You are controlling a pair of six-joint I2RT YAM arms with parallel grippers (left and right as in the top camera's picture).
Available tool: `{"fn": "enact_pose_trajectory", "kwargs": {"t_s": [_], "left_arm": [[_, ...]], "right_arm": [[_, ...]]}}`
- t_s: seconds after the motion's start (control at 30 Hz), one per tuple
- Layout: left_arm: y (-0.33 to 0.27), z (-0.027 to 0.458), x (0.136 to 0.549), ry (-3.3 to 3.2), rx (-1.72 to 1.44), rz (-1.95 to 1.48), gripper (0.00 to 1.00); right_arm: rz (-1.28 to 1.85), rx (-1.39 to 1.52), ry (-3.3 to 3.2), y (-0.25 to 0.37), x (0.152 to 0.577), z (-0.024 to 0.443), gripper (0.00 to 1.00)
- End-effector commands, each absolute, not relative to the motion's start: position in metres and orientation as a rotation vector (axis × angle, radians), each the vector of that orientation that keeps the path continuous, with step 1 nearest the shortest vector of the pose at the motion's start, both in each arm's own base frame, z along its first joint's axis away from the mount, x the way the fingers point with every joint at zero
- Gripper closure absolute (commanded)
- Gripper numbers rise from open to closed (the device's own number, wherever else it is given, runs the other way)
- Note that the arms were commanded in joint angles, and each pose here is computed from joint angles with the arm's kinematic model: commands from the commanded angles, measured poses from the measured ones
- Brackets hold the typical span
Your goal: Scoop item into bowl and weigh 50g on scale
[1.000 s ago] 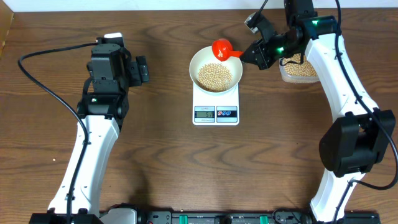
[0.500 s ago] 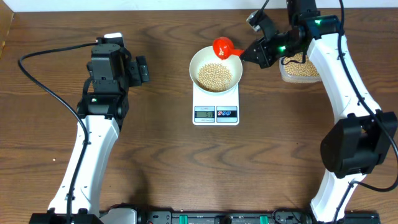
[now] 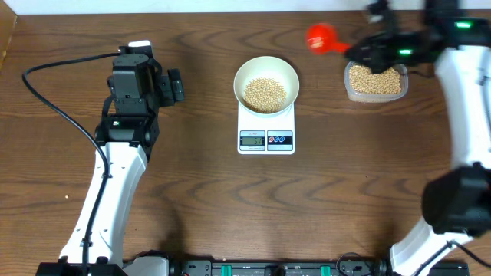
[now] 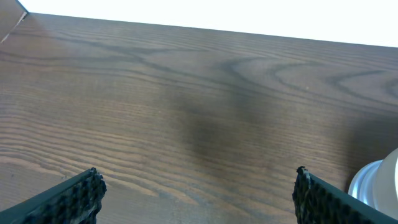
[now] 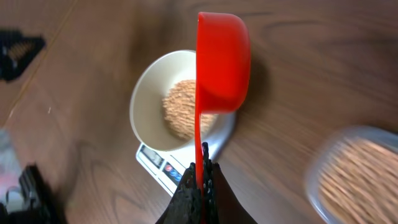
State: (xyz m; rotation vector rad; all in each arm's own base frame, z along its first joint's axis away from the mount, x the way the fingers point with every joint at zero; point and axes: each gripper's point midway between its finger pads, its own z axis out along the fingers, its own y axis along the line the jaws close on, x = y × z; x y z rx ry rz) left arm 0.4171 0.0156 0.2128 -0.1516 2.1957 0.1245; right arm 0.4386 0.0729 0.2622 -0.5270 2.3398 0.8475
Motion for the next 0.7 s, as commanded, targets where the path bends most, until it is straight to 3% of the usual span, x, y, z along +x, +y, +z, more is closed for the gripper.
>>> {"fn": "enact_pose_trajectory", "kwargs": {"t_s": [0.0,0.23,0.67], "left_arm": [[0.017,0.213,0.419,2.196,-0.137,0.135,0.01],[0.017,0.213,0.419,2.196,-0.137,0.135,0.01],[0.017,0.213,0.419,2.196,-0.137,0.135,0.01]], "right_arm": [[0.77,-0.407,2.33,0.029,0.431,0.285,0.99],[0.485,-0.217,2.546,-0.038,0.418,0.251,0.99],[-0.134,-0.231,2.748,-0.046,0.414,0.228,0.99]]}}
